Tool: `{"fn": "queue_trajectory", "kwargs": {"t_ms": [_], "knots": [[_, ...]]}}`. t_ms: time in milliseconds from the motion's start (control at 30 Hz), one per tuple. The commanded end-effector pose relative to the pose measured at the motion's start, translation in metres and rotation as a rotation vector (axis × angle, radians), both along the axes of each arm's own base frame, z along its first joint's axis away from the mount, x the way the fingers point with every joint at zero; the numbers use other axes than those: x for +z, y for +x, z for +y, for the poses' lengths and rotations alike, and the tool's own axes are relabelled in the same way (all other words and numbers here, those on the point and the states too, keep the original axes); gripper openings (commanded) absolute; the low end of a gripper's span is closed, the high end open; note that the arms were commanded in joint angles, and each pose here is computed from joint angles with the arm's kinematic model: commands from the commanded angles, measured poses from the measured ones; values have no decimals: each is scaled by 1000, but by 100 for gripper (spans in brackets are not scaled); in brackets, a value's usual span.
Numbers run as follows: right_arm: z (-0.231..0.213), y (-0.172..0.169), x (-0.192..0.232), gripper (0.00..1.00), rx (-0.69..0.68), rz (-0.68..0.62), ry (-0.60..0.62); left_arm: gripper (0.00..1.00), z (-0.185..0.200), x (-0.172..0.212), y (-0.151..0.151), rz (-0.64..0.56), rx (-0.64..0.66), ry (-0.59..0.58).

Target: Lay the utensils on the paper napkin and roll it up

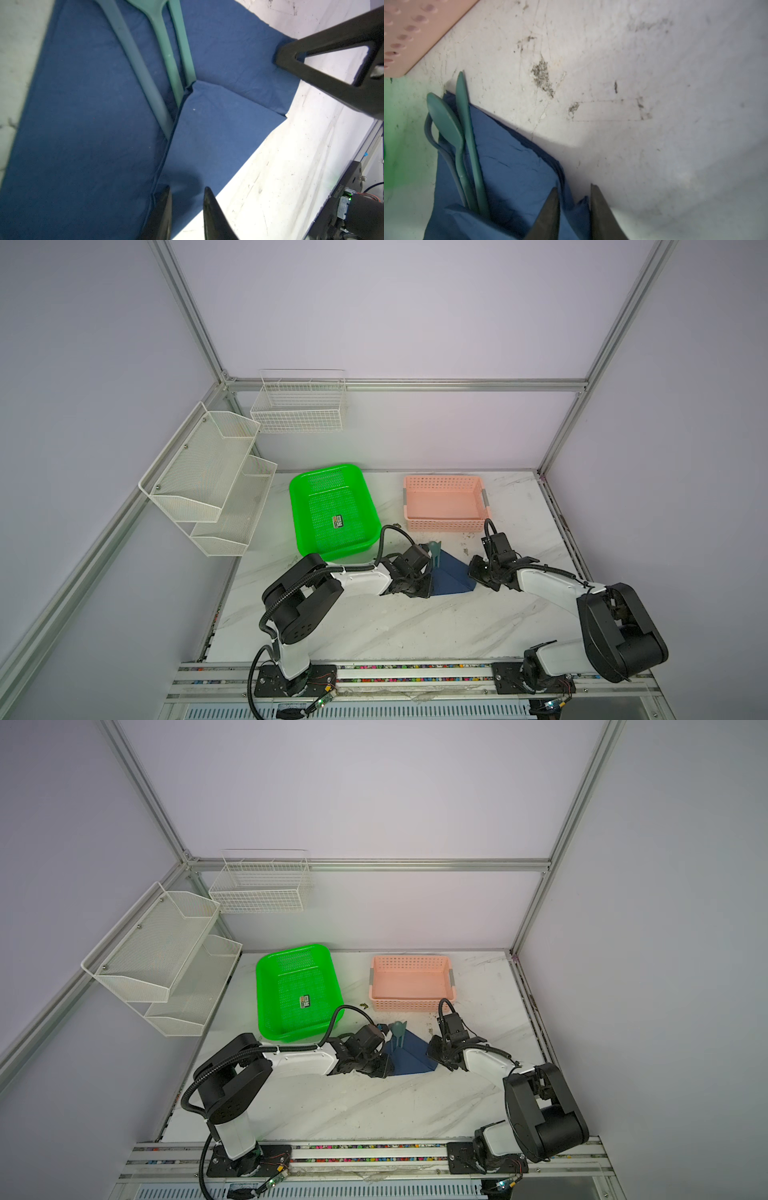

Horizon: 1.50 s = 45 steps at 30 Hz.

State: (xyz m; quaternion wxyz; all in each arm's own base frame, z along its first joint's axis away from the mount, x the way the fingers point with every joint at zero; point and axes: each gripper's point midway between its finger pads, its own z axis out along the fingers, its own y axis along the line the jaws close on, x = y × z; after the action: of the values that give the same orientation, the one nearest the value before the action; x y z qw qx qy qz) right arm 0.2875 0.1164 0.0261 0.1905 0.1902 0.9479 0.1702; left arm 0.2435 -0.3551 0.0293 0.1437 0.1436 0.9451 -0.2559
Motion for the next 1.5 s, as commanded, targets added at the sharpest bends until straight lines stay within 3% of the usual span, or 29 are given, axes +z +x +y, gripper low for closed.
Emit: {"fn": "queue_trajectory", "kwargs": {"t_ms": [0,267,900,1467], "knots": [[-1,-8,0,20,9,17,8,27,37,-43,-30,122,-9,182],[3,-2,25,7,20,-37,30,27,38,-40,-27,111,-9,193],[52,2,57,8,147,-101,155,26,42,-33,-22,93,2,193],[62,-1,47,8,159,-74,120,28,45,-26,-17,76,15,197]]}}
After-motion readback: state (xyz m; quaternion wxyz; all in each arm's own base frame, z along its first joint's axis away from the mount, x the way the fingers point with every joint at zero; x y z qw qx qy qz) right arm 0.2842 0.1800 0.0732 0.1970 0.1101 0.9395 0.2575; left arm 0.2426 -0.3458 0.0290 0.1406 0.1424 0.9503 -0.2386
